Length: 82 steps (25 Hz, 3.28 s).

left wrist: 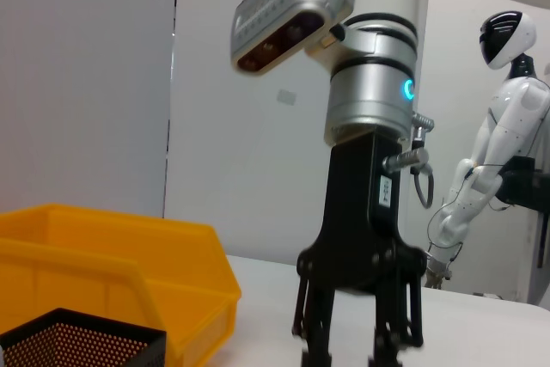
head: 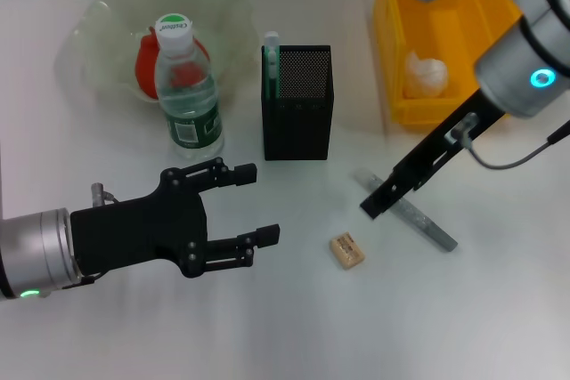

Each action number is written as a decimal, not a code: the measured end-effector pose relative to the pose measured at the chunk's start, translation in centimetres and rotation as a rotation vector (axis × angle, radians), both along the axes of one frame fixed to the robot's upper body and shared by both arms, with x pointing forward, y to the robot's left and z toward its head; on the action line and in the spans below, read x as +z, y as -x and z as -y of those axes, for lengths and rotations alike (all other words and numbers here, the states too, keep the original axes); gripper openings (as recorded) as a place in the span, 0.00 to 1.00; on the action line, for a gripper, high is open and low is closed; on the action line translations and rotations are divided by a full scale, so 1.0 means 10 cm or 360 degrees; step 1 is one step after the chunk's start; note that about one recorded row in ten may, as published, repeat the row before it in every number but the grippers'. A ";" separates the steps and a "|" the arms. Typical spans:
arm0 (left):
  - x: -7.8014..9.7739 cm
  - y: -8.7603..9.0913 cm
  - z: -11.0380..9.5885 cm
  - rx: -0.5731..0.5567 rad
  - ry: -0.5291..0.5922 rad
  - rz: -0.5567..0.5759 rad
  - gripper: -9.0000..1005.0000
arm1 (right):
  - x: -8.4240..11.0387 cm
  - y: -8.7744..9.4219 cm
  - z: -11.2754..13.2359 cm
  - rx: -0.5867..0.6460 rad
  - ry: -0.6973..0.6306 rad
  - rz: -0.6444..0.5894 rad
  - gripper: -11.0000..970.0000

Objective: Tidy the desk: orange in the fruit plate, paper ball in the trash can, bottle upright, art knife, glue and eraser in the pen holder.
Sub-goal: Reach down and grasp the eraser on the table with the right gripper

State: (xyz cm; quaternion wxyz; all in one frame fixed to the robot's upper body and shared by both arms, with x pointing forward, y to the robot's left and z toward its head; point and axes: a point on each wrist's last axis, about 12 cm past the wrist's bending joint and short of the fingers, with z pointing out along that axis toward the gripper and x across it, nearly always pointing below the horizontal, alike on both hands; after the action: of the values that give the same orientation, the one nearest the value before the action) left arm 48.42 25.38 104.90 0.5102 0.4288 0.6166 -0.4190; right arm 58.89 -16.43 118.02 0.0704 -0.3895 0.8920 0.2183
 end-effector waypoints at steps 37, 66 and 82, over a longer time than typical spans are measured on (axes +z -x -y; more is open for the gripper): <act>-0.02 0.02 0.00 0.0000 -0.0001 0.0000 0.78 | -0.28 0.16 -0.56 0.0603 0.0205 0.0240 0.74; 0.00 -0.06 0.04 0.0002 -0.0024 0.0020 0.78 | -0.40 0.07 -0.63 0.0261 0.0349 -0.0033 0.67; -0.01 -0.05 0.04 0.0002 -0.0020 0.0008 0.78 | -0.44 0.10 -0.66 0.0228 0.0314 -0.0126 0.42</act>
State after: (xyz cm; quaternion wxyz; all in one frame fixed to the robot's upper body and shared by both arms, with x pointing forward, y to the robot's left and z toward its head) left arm 48.95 24.94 104.79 0.5094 0.4326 0.6181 -0.4138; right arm 57.86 -9.86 113.59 -0.0193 -0.4484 0.8811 0.1490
